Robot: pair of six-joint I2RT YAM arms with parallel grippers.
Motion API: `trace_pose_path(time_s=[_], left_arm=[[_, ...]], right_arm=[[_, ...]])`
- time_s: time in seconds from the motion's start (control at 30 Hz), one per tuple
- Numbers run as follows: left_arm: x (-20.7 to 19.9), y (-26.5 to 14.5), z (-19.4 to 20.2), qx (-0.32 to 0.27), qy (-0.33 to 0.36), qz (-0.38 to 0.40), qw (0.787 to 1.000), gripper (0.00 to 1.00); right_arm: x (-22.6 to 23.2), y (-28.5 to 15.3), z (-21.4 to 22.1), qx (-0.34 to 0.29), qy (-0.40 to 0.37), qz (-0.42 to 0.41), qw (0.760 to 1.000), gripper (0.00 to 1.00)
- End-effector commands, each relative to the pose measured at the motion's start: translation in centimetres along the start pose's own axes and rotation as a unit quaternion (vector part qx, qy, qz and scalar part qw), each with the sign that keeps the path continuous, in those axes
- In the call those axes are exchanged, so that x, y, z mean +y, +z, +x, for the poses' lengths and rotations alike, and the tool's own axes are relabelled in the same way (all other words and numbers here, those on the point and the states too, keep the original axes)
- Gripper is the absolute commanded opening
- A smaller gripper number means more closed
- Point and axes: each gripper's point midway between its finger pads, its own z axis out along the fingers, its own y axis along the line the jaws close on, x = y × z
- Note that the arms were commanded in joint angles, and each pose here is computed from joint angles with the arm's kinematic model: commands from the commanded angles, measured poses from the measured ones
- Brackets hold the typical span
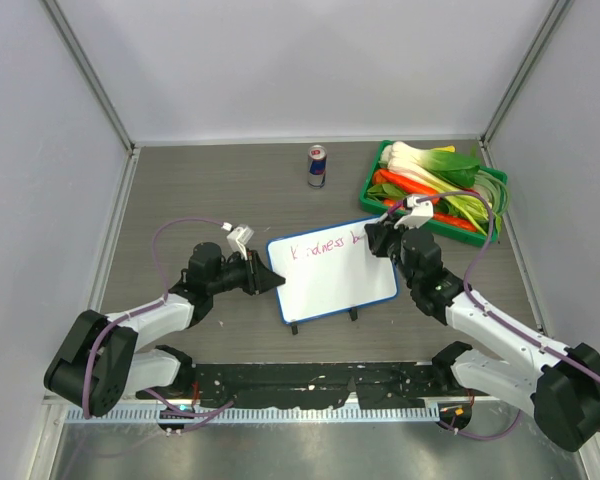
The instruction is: Write a sentence on the whiteboard
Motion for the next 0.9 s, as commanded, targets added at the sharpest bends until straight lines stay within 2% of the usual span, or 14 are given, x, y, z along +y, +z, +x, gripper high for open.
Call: trace_pose_path(time_s=[0.0,0.5,0.87], left_arm=[[0.5,0.3,0.3,0.009,0.027,-0.009,1.0,0.0],[0.5,0.3,0.3,0.01,0.026,-0.009,1.0,0.0],[0.6,0.3,0.3,0.01,0.026,-0.011,1.0,0.0]], right_arm=[[-0.3,-0.4,0.6,0.006,0.003,0.002,1.0,0.01],[-1.1,-0.6,-0.3,-0.009,-0.001,0.026,1.0,0.01],[0.6,-0.9,-4.4,-0.054,0.011,0.007,0.998,0.01]])
